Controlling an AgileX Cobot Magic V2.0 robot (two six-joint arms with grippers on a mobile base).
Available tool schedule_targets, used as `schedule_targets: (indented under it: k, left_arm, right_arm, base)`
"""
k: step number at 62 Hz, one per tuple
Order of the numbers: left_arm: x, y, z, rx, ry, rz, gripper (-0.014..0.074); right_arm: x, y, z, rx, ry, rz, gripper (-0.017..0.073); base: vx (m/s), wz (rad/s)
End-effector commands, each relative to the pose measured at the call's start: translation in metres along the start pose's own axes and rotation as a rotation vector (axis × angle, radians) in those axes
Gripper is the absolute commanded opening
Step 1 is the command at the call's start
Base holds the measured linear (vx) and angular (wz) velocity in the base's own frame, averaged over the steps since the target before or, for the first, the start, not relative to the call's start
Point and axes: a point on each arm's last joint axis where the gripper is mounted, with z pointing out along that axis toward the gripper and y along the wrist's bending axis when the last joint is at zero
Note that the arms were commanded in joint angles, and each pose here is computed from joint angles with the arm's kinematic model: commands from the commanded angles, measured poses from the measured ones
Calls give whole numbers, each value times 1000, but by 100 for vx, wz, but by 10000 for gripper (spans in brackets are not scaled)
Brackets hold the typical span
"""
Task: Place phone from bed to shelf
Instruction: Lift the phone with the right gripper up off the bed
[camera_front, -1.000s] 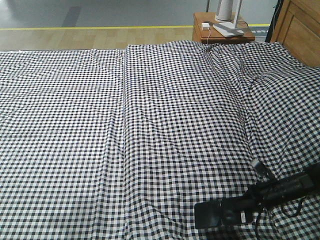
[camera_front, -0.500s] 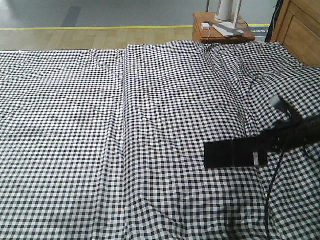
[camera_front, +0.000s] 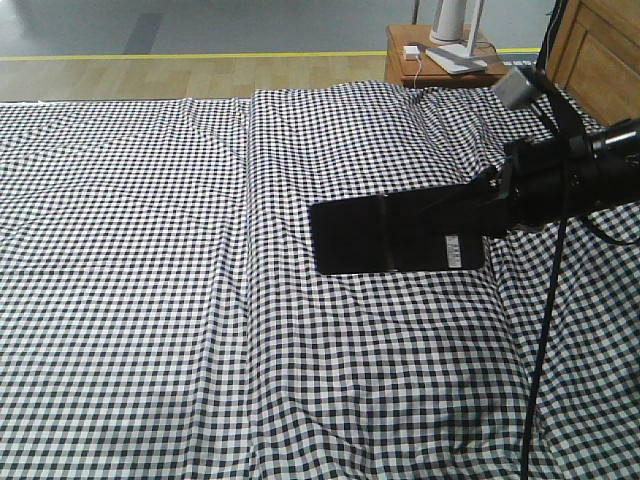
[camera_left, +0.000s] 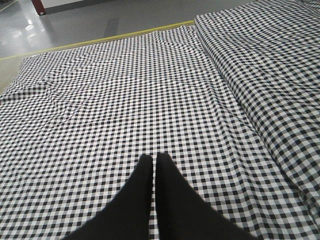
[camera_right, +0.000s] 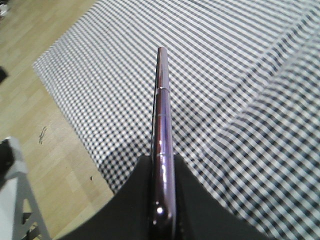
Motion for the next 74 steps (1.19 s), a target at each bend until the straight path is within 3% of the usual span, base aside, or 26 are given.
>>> schedule_targets:
  k: [1,13,31,74]
  left_arm:
    - [-5,0,0,-5,-76,-2,1]
    - [-5,0,0,-5,-76,-2,1]
    - [-5,0,0,-5,-76,-2,1]
    - [-5,0,0,-5,-76,-2,1]
  right_arm:
    - [-17,53,-16,-120,-68,-89,-3]
    - [-21,105,-19,-184,-74,-195,-3]
    - [-19,149,-23,-262,-71,-269,-2]
    - [-18,155,-26,-266,-81,-287,-2]
  base:
    - [0,0]
    - [0,0]
    - [0,0]
    - [0,0]
